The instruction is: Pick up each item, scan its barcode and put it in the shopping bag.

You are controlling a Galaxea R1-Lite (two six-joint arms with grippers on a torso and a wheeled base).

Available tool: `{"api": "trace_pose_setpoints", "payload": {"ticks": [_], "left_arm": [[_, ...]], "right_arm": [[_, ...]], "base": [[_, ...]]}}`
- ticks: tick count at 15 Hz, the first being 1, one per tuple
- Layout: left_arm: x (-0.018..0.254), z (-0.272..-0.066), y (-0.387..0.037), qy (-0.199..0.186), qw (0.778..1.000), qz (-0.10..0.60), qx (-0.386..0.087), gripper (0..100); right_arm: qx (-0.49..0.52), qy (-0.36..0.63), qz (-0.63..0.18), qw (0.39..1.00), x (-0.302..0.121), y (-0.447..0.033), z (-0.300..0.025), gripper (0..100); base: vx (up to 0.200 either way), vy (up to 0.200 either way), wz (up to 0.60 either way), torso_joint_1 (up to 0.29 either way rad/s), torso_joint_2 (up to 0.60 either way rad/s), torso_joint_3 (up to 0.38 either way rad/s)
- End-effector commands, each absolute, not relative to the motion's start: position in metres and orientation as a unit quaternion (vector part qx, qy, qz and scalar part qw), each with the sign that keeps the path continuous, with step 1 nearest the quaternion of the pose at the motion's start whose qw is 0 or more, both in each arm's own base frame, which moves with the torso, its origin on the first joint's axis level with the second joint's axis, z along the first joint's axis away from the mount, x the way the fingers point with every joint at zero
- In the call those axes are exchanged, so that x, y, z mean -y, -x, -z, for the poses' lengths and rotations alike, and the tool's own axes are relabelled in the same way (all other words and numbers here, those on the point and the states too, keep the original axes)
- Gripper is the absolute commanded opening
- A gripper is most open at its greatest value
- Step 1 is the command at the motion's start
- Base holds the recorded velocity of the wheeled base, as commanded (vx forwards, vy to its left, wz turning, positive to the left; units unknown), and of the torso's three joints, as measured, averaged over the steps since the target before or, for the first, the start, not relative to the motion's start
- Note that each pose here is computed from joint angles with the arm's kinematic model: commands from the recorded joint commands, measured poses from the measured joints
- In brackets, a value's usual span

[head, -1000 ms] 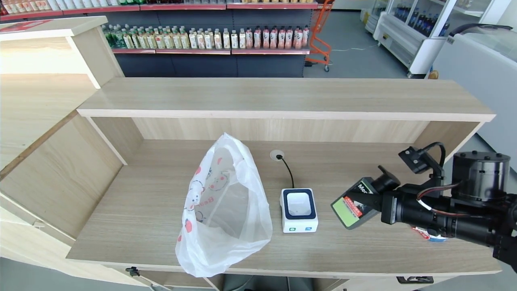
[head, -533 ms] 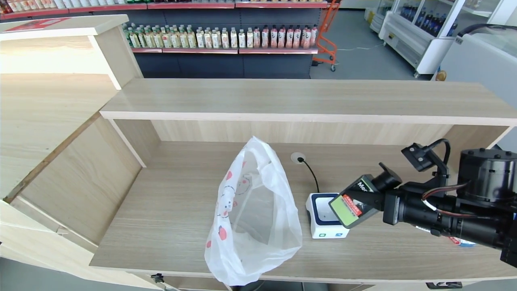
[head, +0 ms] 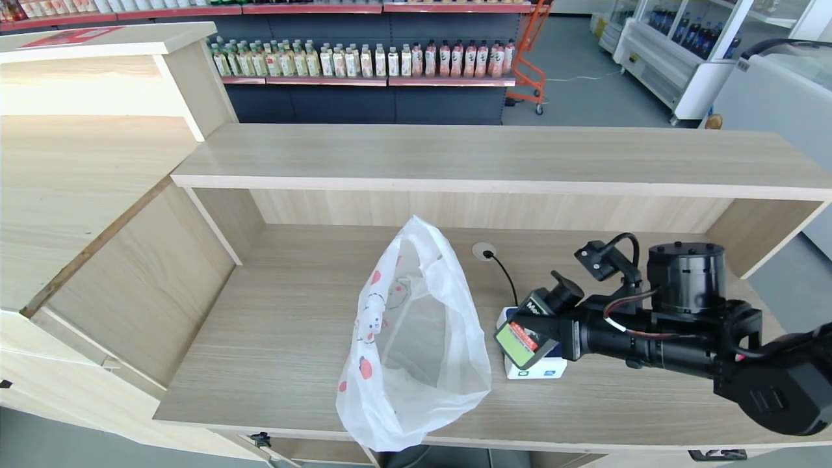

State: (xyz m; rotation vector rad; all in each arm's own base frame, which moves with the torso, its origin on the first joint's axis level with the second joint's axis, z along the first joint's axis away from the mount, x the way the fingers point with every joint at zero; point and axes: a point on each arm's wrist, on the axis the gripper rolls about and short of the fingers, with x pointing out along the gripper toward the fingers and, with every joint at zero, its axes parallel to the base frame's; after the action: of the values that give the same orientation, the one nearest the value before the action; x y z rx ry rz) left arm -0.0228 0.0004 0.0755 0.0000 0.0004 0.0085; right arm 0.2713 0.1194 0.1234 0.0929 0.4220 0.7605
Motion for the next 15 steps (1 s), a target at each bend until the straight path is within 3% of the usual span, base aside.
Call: {"api": "trace_pose_setpoints", "payload": {"ticks": [1, 10, 15], "left_arm": [[0.0, -0.075, 0.023, 0.0, 1.0, -0.005, 0.0, 100], [0.0, -0.075, 0.023, 0.0, 1.0, -0.005, 0.0, 100], [0.0, -0.075, 0.023, 0.0, 1.0, -0.005, 0.0, 100]], "right_arm": [[-0.23, -0.014, -0.391, 0.891, -0.145, -0.295, -0.092, 0], [-0.137, 0.125, -0.47, 0.863, -0.23, -0.359, -0.051, 0], [-0.081, 0.203, -0.482, 0.849, -0.246, -0.378, -0.037, 0]], "base": [[0.0, 0.0, 0.0, 0.0, 0.0, 0.0], [0.0, 0.0, 0.0, 0.0, 0.0, 0.0], [0.0, 0.0, 0.0, 0.0, 0.0, 0.0]]}}
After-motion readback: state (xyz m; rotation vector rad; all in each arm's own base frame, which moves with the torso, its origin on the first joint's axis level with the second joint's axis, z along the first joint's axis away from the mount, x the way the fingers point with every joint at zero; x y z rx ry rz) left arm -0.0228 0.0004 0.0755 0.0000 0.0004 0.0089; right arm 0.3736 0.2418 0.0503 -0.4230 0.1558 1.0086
